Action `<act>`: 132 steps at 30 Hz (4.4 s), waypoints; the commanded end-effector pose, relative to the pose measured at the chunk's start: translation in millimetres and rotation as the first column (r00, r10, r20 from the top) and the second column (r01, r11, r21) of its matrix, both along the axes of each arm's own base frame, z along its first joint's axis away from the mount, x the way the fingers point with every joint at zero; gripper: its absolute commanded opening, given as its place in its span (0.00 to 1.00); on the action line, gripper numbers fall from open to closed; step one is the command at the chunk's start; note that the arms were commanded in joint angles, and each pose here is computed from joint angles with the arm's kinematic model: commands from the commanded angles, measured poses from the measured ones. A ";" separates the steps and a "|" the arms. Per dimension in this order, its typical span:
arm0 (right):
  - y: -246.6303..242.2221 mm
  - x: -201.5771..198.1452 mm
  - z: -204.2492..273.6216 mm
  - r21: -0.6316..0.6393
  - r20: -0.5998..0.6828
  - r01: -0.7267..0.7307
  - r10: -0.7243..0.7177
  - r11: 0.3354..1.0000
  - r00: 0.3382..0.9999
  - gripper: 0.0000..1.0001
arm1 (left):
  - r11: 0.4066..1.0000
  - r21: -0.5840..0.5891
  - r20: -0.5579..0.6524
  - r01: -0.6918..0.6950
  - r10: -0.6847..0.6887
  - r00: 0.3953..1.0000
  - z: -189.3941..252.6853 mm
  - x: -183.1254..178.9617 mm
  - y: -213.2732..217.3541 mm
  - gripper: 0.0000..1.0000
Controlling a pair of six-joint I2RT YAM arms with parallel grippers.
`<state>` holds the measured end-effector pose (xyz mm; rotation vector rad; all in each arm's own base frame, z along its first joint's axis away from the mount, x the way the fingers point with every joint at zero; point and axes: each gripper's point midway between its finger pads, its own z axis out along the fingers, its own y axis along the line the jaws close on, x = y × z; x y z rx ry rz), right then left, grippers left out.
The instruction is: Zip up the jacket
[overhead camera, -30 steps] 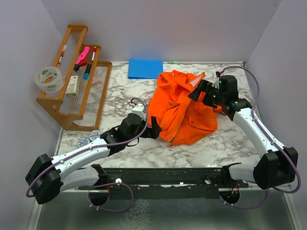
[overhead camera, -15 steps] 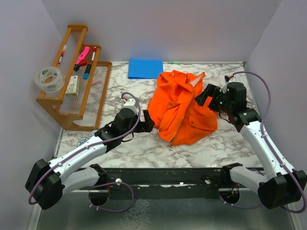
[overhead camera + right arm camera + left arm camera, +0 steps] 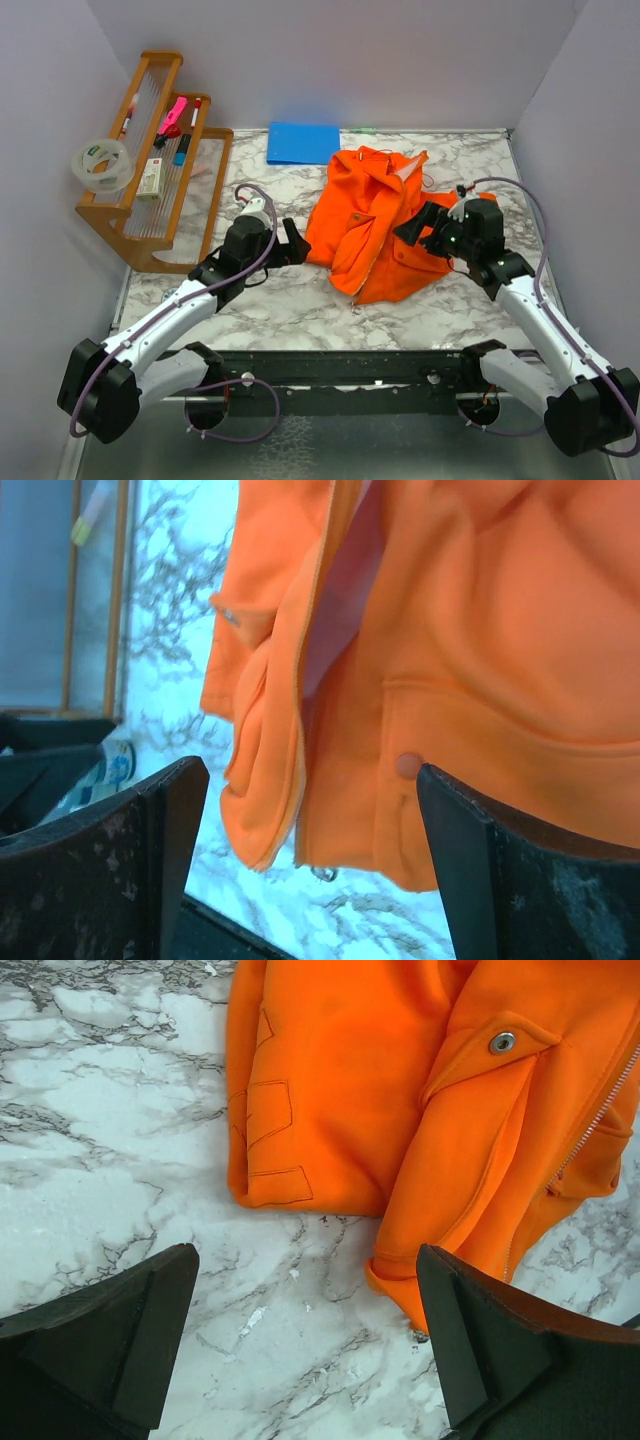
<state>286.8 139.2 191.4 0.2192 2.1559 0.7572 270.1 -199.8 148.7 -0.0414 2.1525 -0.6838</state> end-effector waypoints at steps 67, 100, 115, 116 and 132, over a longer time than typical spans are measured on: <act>120.0 -27.0 -79.8 0.245 0.001 -0.297 0.306 0.923 0.952 0.18 | 0.884 -0.146 -0.010 0.444 -0.451 0.893 -16.9 -56.5 -99.8 0.99; 138.6 -44.0 -36.6 0.330 0.124 -0.454 0.439 0.828 0.890 0.00 | 0.797 -0.079 0.001 0.599 -0.600 0.800 -21.4 -74.2 -141.9 0.95; 133.1 -40.3 -48.8 0.293 0.087 -0.421 0.414 0.858 0.906 0.00 | 0.770 -0.144 0.016 0.622 -0.626 0.779 -12.7 -79.3 -154.8 0.59; 132.8 -39.8 -49.0 0.290 0.085 -0.418 0.412 0.861 0.907 0.01 | 0.766 -0.148 0.018 0.626 -0.630 0.776 -12.1 -80.2 -156.0 0.56; 126.7 -50.5 -49.6 0.332 0.047 -0.380 0.388 0.863 0.921 0.42 | 0.757 -0.154 0.017 0.635 -0.641 0.767 -13.0 -80.7 -159.6 0.45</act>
